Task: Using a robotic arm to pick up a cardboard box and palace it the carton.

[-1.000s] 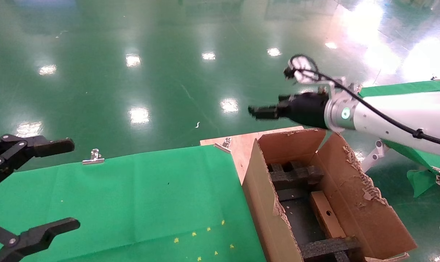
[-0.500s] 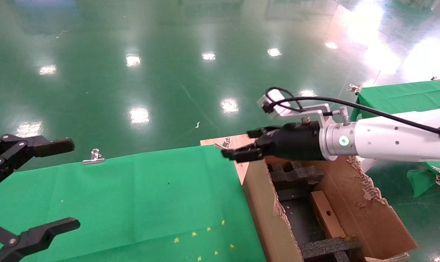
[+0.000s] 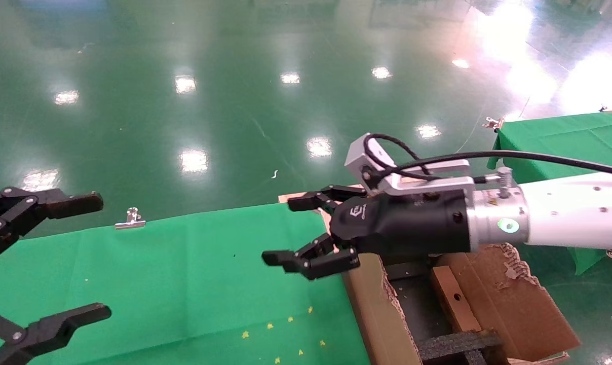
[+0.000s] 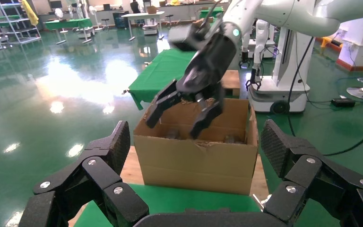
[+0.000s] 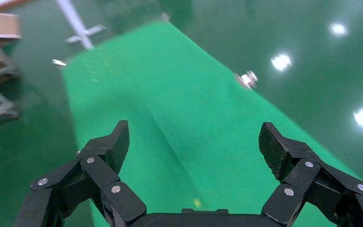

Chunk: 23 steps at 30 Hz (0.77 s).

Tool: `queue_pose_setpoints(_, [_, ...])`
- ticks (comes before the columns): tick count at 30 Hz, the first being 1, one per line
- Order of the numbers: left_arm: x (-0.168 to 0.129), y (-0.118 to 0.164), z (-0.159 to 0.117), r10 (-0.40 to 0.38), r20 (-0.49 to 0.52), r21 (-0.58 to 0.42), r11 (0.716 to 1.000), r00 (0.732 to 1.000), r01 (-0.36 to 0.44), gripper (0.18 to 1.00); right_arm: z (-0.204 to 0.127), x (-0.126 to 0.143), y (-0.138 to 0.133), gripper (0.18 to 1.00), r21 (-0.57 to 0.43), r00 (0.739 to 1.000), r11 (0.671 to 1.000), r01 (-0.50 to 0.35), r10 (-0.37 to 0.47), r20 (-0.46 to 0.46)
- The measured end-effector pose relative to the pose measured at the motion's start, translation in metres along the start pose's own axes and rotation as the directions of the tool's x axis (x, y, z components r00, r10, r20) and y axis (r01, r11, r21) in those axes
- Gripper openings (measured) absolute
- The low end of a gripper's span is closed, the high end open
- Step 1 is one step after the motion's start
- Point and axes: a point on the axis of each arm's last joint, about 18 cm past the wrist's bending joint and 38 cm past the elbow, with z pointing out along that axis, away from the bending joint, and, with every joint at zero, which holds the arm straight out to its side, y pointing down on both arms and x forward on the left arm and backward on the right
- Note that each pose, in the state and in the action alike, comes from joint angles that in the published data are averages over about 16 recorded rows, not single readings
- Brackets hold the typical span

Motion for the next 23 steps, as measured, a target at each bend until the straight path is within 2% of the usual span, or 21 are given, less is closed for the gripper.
queue_pose_setpoints(6, [0.0,0.0,0.0,0.0,0.0,0.0,1.0,1.0,0.0,1.001,-0.014,-0.025,-0.013,1.001,0.147,0.983,0.98,0.131,-0.148,0.109])
queue_pose_setpoints(13, [0.0,0.0,0.0,0.0,0.0,0.0,1.0,1.0,0.0,1.001,-0.033,-0.048,-0.025,1.001,0.31,0.94,0.919,0.243,-0.302,0.157])
queue_pose_setpoints(17, [0.0,0.0,0.0,0.0,0.0,0.0,1.0,1.0,0.0,1.001,-0.039,-0.054,-0.028,1.001,0.357,0.925,0.894,0.272,-0.345,0.16])
queue_pose_setpoints(23, [0.0,0.0,0.0,0.0,0.001,0.0,1.0,1.0,0.0,1.001,-0.043,-0.057,-0.029,1.001,0.385,0.916,0.878,0.283,-0.366,0.162])
